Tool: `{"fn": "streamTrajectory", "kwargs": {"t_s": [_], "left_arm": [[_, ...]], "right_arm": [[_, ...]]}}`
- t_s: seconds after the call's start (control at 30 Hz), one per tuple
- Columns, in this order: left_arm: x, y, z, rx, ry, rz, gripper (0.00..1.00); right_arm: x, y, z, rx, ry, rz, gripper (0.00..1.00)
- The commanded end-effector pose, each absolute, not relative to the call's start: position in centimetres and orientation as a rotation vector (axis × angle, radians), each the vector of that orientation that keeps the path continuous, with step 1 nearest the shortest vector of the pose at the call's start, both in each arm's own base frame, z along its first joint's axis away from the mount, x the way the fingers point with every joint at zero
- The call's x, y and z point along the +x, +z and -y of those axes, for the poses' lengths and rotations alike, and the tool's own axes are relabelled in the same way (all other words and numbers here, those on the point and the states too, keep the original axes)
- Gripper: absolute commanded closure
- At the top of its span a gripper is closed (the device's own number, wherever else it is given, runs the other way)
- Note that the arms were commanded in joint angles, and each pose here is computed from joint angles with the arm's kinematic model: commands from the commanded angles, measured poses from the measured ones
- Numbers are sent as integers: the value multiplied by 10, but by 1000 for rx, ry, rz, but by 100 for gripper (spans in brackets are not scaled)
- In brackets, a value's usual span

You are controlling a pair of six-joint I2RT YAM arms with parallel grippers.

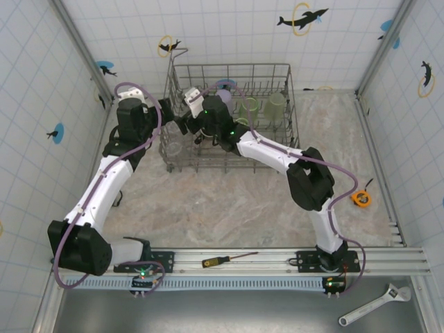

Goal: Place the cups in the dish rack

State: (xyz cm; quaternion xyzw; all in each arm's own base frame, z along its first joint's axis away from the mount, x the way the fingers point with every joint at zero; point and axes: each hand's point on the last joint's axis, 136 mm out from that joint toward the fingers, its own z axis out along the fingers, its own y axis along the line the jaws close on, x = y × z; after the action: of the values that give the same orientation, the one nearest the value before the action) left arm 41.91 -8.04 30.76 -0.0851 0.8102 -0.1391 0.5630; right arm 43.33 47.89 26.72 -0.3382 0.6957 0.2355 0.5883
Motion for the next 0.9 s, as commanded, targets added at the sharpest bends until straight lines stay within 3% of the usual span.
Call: {"fn": "streamTrajectory", "kwargs": {"t_s": [0.0,0.37,0.87], "left_arm": [[418,311,75,-225,-331,-1884,2],[419,304,60,-277,-241,-1877,2],[411,304,34,-334,-81,-1844,2]], "right_arm": [[433,284,-457,-757,481,-1632,0],[421,295,-415,-699,399,-1713,0],[351,297,-320,-512,425,-1819,0]]}}
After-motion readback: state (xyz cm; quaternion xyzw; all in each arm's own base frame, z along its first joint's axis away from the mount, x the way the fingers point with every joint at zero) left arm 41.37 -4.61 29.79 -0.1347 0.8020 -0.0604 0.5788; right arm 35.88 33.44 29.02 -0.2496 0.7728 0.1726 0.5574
